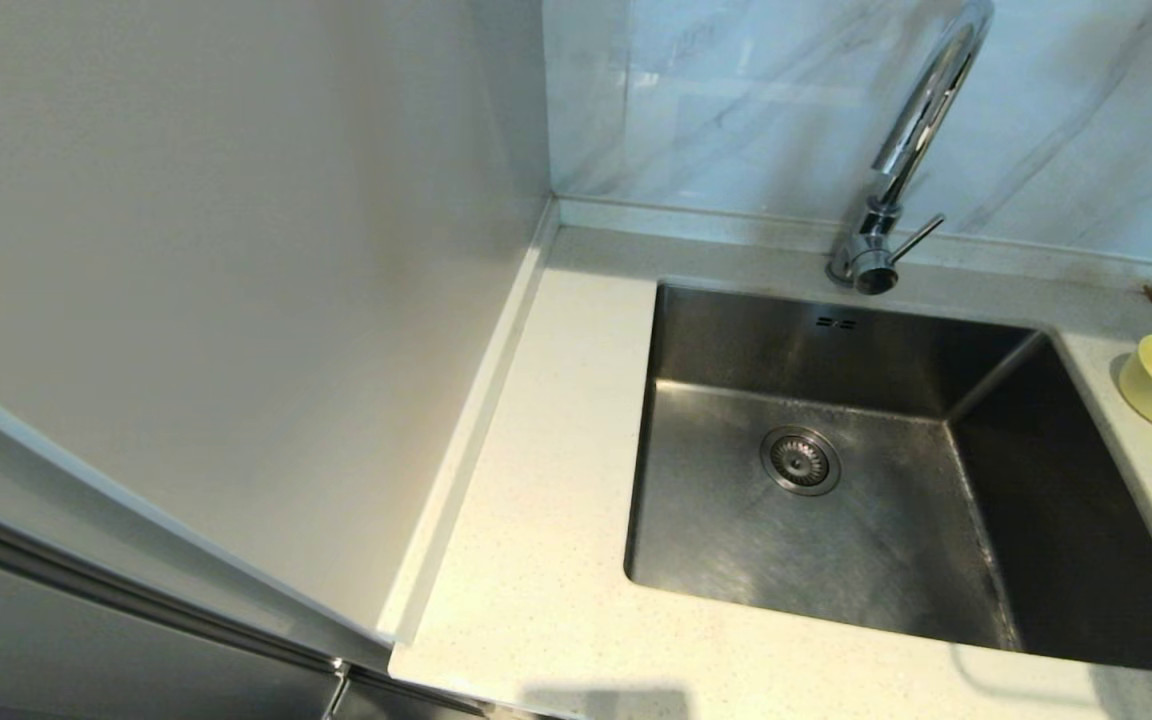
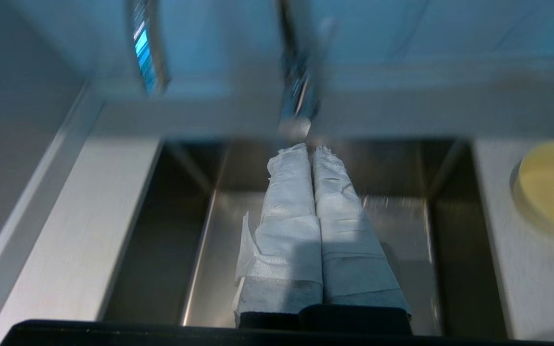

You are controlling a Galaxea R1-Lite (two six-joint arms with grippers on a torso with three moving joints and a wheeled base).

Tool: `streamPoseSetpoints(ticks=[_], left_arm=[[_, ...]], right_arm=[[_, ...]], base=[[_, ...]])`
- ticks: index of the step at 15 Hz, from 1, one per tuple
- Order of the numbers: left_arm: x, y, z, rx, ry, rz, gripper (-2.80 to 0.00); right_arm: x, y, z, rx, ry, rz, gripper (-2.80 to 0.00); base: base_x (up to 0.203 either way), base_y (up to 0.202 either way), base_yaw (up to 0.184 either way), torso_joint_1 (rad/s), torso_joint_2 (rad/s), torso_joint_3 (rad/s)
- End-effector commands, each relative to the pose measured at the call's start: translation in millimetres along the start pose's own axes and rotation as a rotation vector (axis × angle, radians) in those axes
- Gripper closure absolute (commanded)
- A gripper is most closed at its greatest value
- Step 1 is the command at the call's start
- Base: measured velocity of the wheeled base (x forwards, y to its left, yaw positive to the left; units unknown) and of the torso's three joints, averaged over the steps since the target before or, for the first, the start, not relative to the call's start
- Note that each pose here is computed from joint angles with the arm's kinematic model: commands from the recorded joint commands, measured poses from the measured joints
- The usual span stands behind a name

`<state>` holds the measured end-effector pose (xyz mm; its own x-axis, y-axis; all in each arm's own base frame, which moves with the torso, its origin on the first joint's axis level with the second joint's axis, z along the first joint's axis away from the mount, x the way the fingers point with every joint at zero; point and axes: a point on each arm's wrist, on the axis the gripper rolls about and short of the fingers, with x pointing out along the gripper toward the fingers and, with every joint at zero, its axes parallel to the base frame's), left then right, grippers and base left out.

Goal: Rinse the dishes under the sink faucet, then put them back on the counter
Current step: Turn on the faucet

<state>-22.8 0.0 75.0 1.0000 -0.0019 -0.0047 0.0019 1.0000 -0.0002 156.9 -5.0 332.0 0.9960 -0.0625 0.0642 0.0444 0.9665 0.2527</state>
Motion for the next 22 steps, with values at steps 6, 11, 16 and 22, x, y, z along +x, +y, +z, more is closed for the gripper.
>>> streamPoseSetpoints(ticks=[6,11,16,22], left_arm=[[0,0.0,0,0.000,0.000,0.000,0.00],[0,0.0,0,0.000,0.000,0.000,0.00],[0,0.0,0,0.000,0.000,0.000,0.00],[0,0.0,0,0.000,0.000,0.000,0.00]], right_arm=[[111,-30,-1,0.618,-0.048,-0.201,0.00],[158,-54,-31,0.808,0.208,-0.183,0.00],[196,-50,-30,0.694,0.207,-0.084,0.00],[218,-31,-31,0.388,0.084,0.005,0.00]], base=[[0.000,0.000,0.000,0.000,0.00,0.000],[0.000,0.000,0.000,0.000,0.00,0.000],[0.000,0.000,0.000,0.000,0.00,0.000],[0.000,0.000,0.000,0.000,0.00,0.000]])
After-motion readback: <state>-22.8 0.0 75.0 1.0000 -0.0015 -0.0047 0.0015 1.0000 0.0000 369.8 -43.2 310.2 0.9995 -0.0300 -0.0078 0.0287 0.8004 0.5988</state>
